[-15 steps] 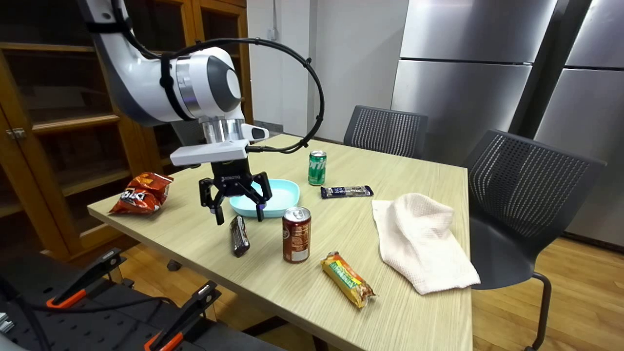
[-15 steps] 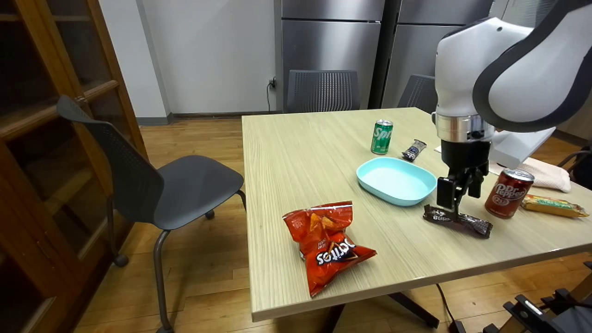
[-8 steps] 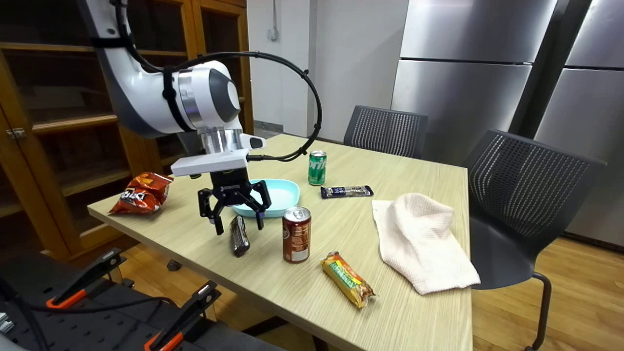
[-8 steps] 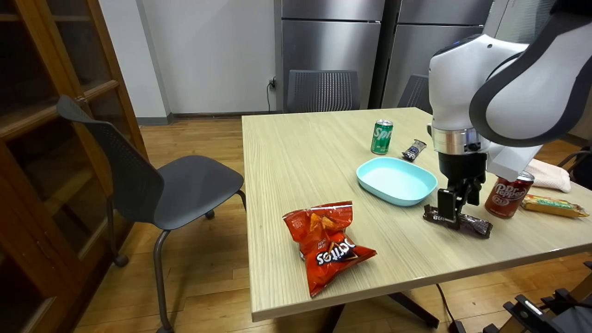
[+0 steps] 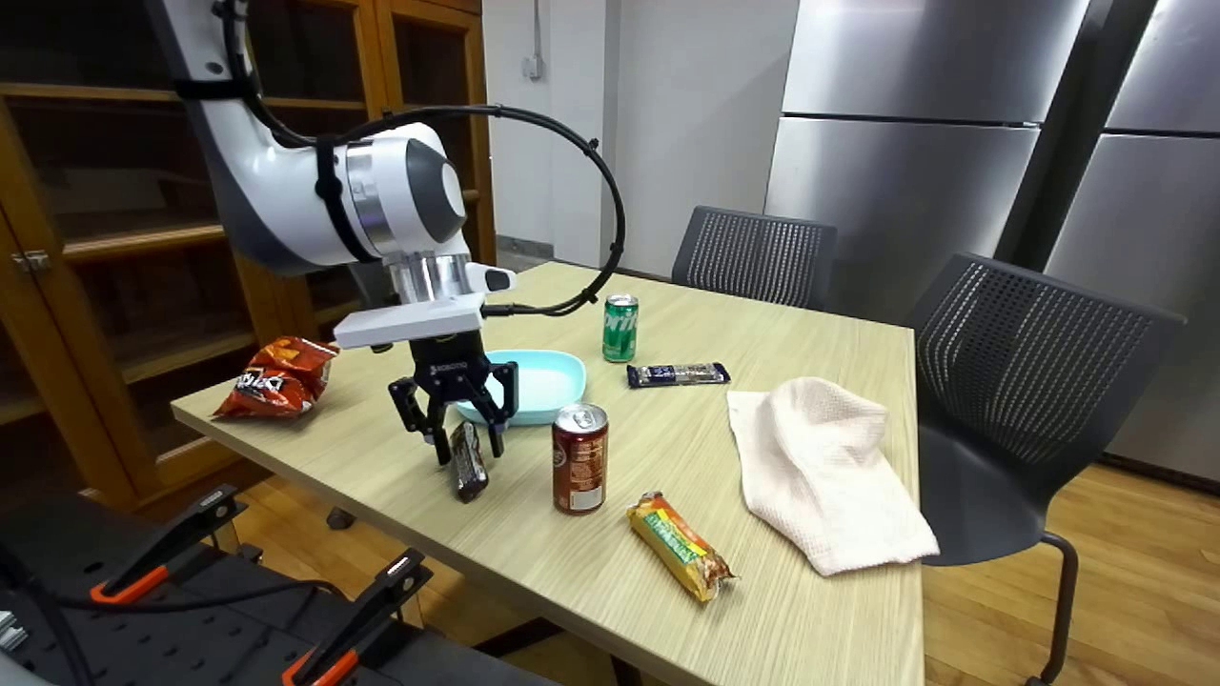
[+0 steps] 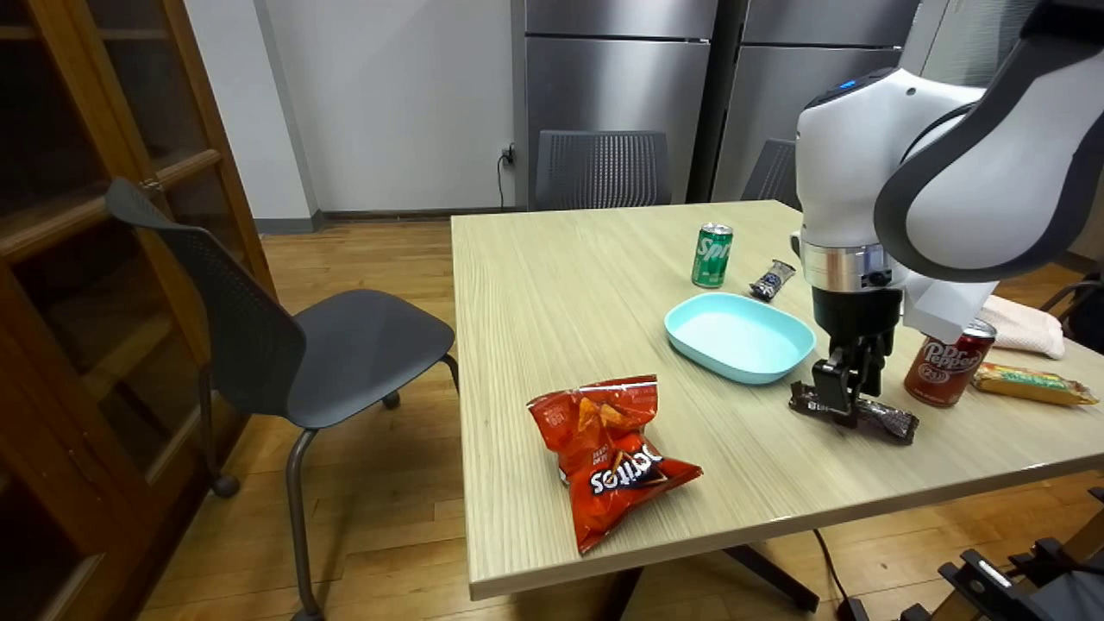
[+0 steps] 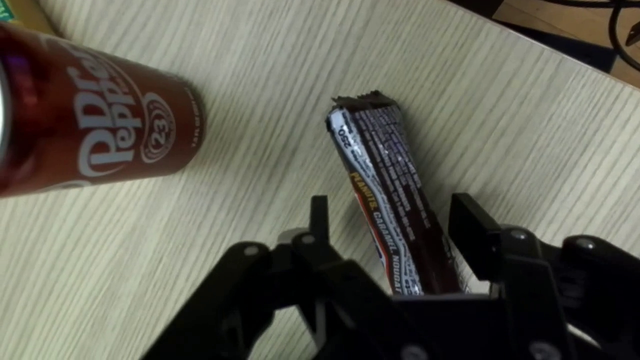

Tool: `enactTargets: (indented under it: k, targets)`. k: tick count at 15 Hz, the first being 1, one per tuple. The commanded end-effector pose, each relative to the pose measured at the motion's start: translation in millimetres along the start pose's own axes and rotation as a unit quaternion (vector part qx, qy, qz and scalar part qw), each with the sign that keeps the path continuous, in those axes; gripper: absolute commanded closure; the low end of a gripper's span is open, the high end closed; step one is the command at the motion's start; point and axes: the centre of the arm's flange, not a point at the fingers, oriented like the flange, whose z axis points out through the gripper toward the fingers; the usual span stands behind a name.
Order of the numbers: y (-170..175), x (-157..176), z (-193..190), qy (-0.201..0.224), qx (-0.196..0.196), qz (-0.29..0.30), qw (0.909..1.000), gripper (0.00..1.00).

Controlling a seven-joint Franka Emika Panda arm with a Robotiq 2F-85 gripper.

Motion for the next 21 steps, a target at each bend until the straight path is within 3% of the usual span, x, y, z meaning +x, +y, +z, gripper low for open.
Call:
enactTargets:
  k: [1, 5, 6, 11, 21]
  targets:
    - [-2, 1, -4, 0.008, -0.016, 0.000, 0.9998, 0.65]
    - [-4, -1, -13, 0.011, -0.046, 0.024, 0.9986, 0.98]
    - [-4, -3, -17, 0.015, -0.053, 0.029, 0.9981, 1.00]
    - [-9, -11, -33, 0.033, -0.078, 0.027, 0.9961, 0.97]
    - [9, -25, -96, 0.096, -0.062, 0.037, 0.9928, 0.97]
